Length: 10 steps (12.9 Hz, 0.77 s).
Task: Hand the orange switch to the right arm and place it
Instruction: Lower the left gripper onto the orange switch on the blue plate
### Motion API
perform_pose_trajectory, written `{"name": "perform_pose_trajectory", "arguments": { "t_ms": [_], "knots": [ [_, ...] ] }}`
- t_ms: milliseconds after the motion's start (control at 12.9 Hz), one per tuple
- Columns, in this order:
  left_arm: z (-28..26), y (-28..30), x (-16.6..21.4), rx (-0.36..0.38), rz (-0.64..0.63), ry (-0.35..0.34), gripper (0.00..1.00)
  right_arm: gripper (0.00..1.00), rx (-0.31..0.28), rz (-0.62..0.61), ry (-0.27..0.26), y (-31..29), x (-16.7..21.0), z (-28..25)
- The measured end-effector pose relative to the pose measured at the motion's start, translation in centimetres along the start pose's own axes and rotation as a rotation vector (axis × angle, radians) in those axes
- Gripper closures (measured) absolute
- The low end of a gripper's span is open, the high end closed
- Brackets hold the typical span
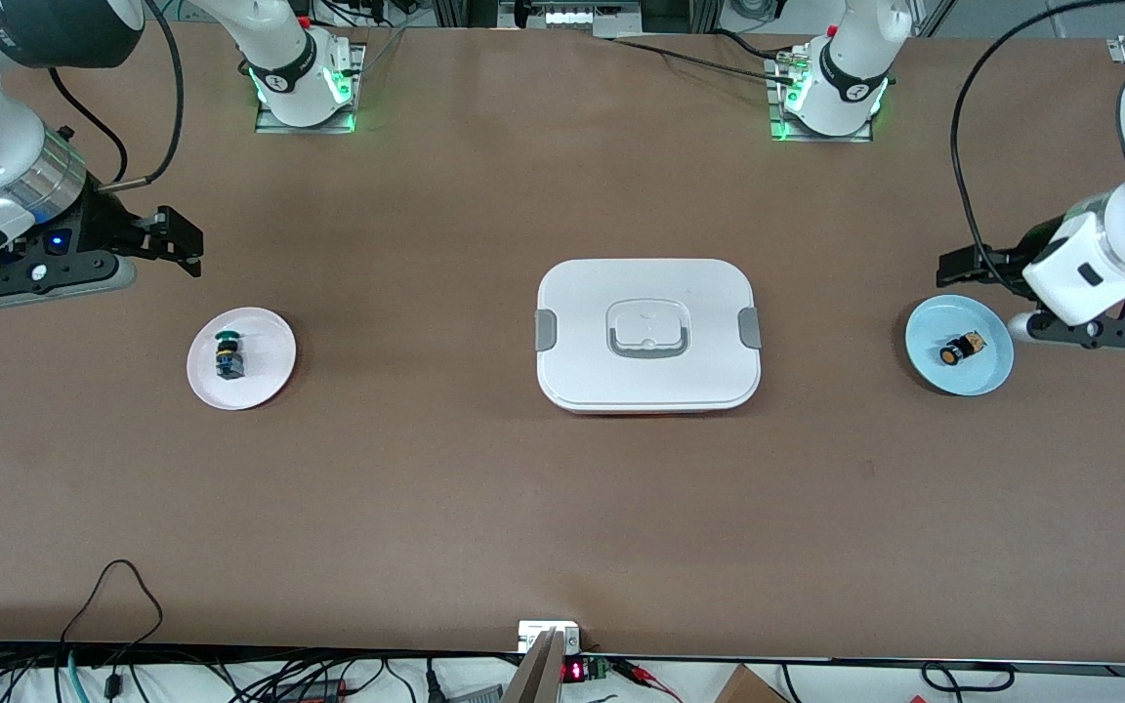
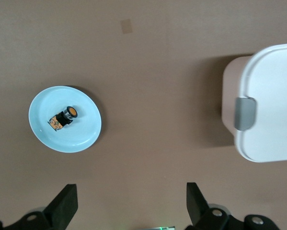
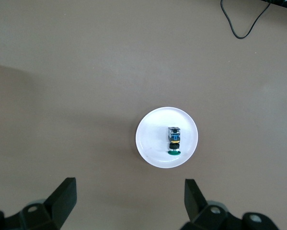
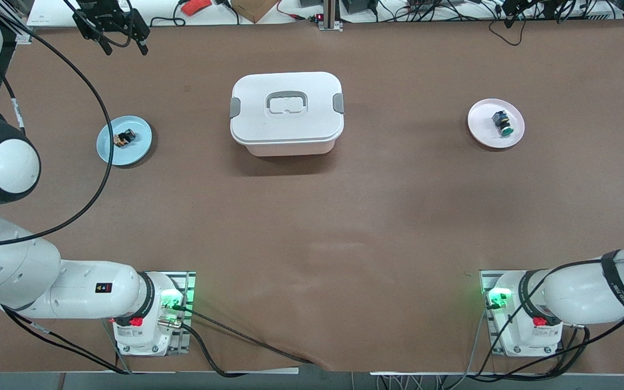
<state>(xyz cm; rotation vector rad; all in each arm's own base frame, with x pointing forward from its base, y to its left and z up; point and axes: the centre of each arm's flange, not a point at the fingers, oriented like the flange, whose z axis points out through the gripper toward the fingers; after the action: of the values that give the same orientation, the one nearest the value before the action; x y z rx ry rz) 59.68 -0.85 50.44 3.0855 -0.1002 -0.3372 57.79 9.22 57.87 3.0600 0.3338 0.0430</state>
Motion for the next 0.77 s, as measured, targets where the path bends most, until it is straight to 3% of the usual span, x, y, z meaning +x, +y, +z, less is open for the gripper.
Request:
{"name": "perform_pose_trajectory", "arguments": {
  "t_ms": [232,773],
  "knots": [
    [4.7,-2.1,2.0,0.092,-0.005,0.034,0.0,0.0,0.0,0.0,0.0,0.0,0.0,0.0],
    [7.9,-5.0,1.2,0.09,-0.27,-0.005,0.02,0.0,0.0,0.0,-0.001,0.0,0.0,0.1]
  ]
}}
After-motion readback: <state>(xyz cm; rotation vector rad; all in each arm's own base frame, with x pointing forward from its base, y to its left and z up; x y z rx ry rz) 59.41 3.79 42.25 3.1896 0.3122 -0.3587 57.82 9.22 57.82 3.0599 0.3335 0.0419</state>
